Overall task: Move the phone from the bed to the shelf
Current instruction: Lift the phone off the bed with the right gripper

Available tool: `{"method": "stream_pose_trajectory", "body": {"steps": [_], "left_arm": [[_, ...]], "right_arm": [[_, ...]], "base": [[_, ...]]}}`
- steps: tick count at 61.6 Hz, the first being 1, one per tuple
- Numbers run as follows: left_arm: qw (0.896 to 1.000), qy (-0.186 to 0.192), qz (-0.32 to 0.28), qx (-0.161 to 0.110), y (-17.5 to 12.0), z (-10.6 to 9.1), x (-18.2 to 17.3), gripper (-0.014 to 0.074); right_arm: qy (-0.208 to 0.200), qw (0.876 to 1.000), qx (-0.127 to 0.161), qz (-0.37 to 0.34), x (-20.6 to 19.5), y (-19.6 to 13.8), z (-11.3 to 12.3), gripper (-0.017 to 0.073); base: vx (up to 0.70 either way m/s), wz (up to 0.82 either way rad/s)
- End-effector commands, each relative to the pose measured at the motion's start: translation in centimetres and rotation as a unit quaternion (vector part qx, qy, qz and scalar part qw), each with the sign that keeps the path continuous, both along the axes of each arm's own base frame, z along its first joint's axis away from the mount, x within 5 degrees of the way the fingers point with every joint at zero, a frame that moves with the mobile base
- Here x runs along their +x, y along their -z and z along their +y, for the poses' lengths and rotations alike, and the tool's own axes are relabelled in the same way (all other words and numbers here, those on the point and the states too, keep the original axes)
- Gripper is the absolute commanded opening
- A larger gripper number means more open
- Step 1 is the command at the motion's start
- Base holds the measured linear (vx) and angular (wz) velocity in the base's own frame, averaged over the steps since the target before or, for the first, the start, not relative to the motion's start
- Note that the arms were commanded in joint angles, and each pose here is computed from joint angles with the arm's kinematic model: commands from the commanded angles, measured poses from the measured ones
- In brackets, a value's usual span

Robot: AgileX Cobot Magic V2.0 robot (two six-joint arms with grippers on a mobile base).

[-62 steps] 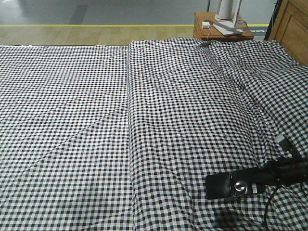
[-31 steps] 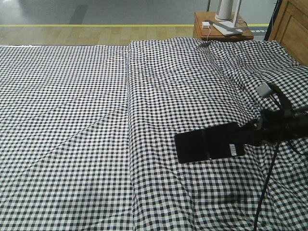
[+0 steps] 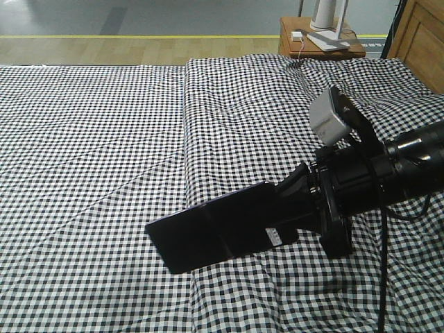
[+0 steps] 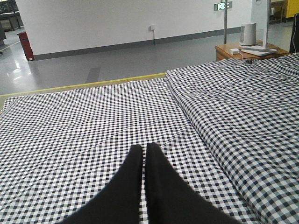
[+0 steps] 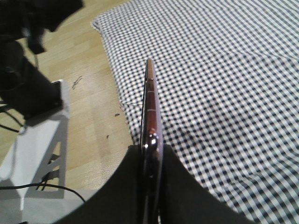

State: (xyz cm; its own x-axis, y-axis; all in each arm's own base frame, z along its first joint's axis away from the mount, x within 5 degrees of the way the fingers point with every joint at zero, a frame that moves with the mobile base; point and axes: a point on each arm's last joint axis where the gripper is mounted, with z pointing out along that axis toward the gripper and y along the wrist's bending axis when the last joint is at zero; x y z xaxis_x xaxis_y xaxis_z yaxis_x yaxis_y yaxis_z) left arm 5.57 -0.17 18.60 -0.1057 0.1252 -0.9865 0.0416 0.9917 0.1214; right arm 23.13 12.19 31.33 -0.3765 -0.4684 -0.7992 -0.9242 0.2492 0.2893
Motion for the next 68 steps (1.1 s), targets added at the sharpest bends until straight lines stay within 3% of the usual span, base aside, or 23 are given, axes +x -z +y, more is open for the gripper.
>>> {"method": "stream_pose_trajectory", "body": {"steps": [1, 19, 68], "left_arm": [[0.999, -0.002, -0.050, -0.009, -1.5, 0.0, -0.1, 0.0001], [0.999, -0.002, -0.050, -0.009, -1.5, 0.0, -0.1, 0.0001], [0.999, -0.002, -0.050, -0.009, -1.5, 0.0, -0.1, 0.0001]], "right_arm": [[-0.044, 0.997, 0.054, -0.013, -2.5, -3.1, 0.9, -0.0003], [-0.056, 0.995, 0.069, -0.054, -4.7, -5.1, 0.9, -0.0002], [-0.056, 0.994, 0.070, -0.056, -4.8, -5.2, 0.9, -0.0002]], "base": [[0.00, 0.00], [0.00, 0.00], [-0.01, 0.01]]}}
